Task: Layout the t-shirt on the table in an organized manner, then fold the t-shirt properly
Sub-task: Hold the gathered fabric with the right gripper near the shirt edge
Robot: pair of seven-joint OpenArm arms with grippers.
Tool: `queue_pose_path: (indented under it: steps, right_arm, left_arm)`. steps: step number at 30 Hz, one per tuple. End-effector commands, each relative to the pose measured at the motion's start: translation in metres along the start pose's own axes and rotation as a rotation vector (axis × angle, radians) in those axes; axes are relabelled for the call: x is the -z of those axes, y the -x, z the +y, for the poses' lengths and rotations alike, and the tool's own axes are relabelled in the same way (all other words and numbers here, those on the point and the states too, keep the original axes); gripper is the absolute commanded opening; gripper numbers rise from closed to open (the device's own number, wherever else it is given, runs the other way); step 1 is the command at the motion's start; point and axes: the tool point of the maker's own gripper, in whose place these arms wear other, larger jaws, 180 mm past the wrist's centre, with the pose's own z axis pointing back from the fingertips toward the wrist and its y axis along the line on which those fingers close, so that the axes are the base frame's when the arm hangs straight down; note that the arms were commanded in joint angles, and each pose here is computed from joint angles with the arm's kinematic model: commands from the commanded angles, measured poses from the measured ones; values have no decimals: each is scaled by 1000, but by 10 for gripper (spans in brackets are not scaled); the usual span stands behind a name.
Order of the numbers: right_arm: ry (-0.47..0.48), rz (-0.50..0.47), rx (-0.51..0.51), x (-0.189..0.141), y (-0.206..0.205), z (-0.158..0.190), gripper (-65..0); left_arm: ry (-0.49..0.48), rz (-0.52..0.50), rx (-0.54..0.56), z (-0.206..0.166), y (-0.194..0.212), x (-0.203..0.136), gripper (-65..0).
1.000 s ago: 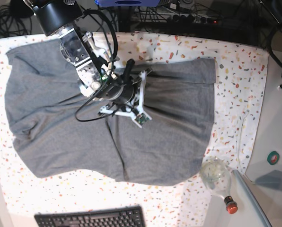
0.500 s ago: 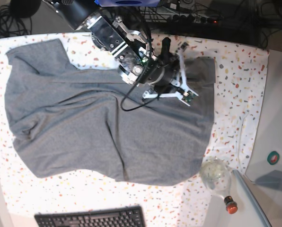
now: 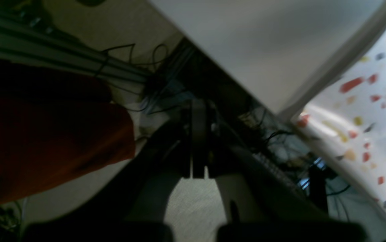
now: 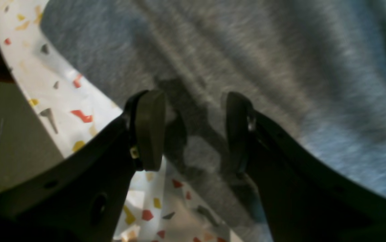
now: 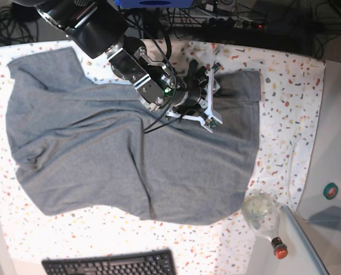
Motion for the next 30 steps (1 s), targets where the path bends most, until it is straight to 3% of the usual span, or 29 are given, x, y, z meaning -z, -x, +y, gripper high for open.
queue_pose_path:
  steps: [1, 8, 13, 18, 24, 30]
  right_arm:
    - [-14, -60, -9, -2, -23, 4, -369]
    - [-10, -58, -9, -1, -23, 3, -563]
    - [-4, -29, -2, 2, -14, -2, -650]
    - [-9, -26, 8, 3, -11, 0, -650]
    - [-46, -122, -3, -12, -31, 26, -650]
    - [-59, -144, 9, -17, -31, 36, -650]
  left_arm:
    - [-28, -45, 16, 10, -18, -5, -650]
    - [-27, -43, 15, 10, -17, -4, -650]
    - [-26, -42, 16, 9, -17, -4, -650]
    - [-27, -39, 12, 10, -15, -4, -650]
    - [-29, -35, 10, 11, -14, -4, -650]
    - [-30, -36, 11, 11, -14, -4, -650]
